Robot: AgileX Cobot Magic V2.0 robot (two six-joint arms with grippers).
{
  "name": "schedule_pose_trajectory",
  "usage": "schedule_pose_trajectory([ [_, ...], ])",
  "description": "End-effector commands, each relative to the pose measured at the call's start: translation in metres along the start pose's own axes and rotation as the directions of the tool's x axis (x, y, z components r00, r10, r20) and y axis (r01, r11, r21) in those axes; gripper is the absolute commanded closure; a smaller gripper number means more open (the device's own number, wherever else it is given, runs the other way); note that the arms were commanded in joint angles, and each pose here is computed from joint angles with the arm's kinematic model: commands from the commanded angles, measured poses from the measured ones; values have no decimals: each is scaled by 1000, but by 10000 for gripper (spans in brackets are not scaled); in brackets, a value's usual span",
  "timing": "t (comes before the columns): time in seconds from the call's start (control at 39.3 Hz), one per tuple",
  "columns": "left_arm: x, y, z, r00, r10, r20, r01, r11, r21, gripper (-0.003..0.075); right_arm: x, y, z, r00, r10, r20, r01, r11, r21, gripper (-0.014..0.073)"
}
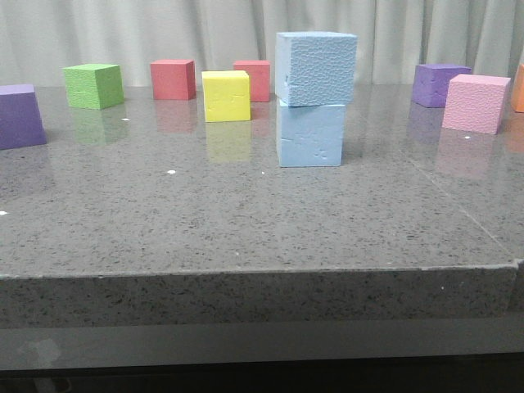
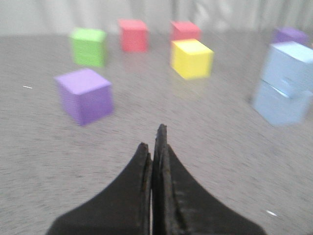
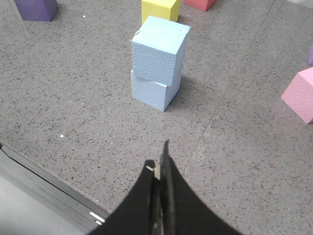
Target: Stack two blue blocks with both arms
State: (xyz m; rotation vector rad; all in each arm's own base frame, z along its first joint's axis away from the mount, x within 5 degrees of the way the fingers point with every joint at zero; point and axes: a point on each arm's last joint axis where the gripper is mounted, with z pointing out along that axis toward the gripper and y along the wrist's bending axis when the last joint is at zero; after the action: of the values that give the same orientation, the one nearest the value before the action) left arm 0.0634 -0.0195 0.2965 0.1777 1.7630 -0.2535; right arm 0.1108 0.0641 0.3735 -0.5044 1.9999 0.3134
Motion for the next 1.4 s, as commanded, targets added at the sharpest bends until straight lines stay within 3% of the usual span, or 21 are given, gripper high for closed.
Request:
schedule_pose_trajectory([
  [0.0,9,7,-9,981,-10,196,29,995,-93,739,-13,-1,-6,995,-10,96,9,1000,8,662],
  [0.2,46,12,-15,966,1,257,44,984,-172,739,-13,-1,-6,995,-10,96,9,1000,8,662],
  [0.43,66,17,-5,958,-17,285,74,979,-190,739,-13,-1,-6,995,-10,96,9,1000,8,662],
  [0.71,83,20,3,948,41,316,28,978,-209,739,-13,-1,-6,995,-10,97,9,1000,7,662],
  [1.37,85,21,4,956,37,291,26,977,-211,739,-13,-1,-6,995,-10,96,9,1000,7,662],
])
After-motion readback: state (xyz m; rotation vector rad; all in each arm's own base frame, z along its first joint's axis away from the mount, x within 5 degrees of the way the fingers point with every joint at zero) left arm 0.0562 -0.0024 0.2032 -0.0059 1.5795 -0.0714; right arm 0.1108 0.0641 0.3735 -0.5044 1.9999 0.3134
